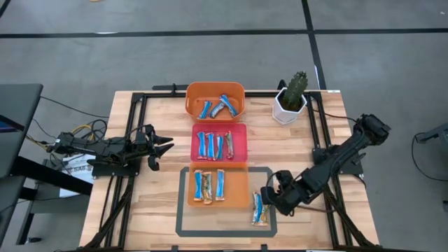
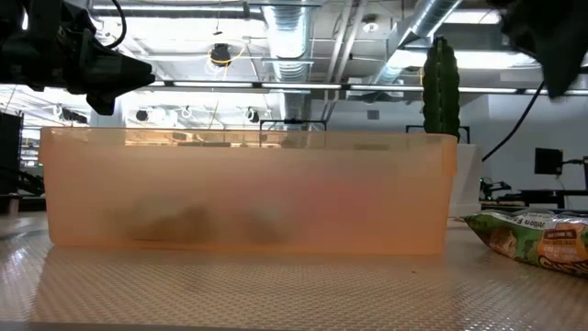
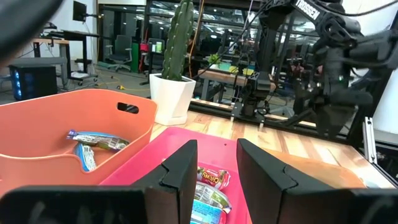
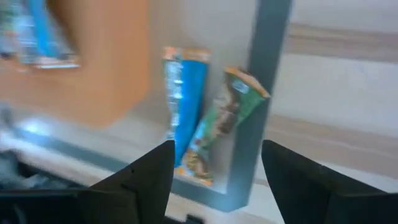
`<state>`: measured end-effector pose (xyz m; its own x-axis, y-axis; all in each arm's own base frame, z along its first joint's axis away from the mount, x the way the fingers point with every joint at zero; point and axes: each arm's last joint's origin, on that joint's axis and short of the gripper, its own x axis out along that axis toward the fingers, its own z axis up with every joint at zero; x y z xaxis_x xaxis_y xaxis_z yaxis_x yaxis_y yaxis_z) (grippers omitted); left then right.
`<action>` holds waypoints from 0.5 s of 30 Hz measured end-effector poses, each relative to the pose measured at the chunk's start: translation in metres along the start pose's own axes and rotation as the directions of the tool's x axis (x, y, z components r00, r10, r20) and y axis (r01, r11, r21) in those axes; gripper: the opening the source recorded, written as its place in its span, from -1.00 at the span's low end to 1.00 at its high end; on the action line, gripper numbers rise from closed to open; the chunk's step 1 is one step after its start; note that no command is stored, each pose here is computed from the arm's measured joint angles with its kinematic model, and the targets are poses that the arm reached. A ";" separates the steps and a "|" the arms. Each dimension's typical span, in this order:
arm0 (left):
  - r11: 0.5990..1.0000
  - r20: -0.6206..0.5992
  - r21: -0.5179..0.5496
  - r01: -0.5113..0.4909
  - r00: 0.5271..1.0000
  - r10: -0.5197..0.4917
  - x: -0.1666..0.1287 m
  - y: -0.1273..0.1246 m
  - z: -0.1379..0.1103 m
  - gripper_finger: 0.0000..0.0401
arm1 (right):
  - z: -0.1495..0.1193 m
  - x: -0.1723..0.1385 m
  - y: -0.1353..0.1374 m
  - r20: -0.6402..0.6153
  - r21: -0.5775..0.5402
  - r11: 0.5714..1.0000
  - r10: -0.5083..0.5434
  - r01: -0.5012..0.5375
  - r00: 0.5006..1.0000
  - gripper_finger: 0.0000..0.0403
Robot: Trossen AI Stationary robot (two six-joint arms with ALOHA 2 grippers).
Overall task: Pick and place Granola Bars by type
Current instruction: Put the yellow granola bar into the bottom orange bin
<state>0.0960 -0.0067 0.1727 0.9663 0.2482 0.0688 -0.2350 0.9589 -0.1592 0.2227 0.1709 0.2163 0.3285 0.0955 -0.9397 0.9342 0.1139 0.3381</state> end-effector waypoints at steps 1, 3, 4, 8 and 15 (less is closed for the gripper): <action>1.000 0.000 0.000 0.000 1.000 0.000 0.000 0.000 0.000 -0.48 | -0.001 0.004 0.000 -0.008 0.004 1.000 -0.020 0.020 1.000 0.14; 1.000 0.000 0.000 0.000 1.000 0.000 0.000 0.000 0.000 -0.48 | -0.006 0.014 0.003 -0.049 0.007 0.999 -0.033 0.034 0.998 0.12; 1.000 -0.001 0.000 0.000 1.000 0.000 0.000 0.000 0.000 -0.48 | -0.008 0.021 0.004 -0.067 0.005 0.999 -0.048 0.049 0.997 0.11; 1.000 0.001 0.000 0.000 1.000 0.000 0.000 0.000 0.000 -0.48 | -0.019 0.046 0.008 -0.118 -0.004 0.998 -0.055 0.055 0.991 0.10; 1.000 0.000 0.000 0.000 1.000 0.000 0.000 0.000 0.000 -0.48 | -0.020 0.071 0.015 -0.120 0.009 0.999 -0.047 0.048 0.992 0.10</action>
<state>0.0960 -0.0067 0.1726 0.9663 0.2480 0.0688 -0.2347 0.9589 -0.1592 0.2568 0.1988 0.1555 0.2652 0.2079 -0.9415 0.9501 0.1099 0.2919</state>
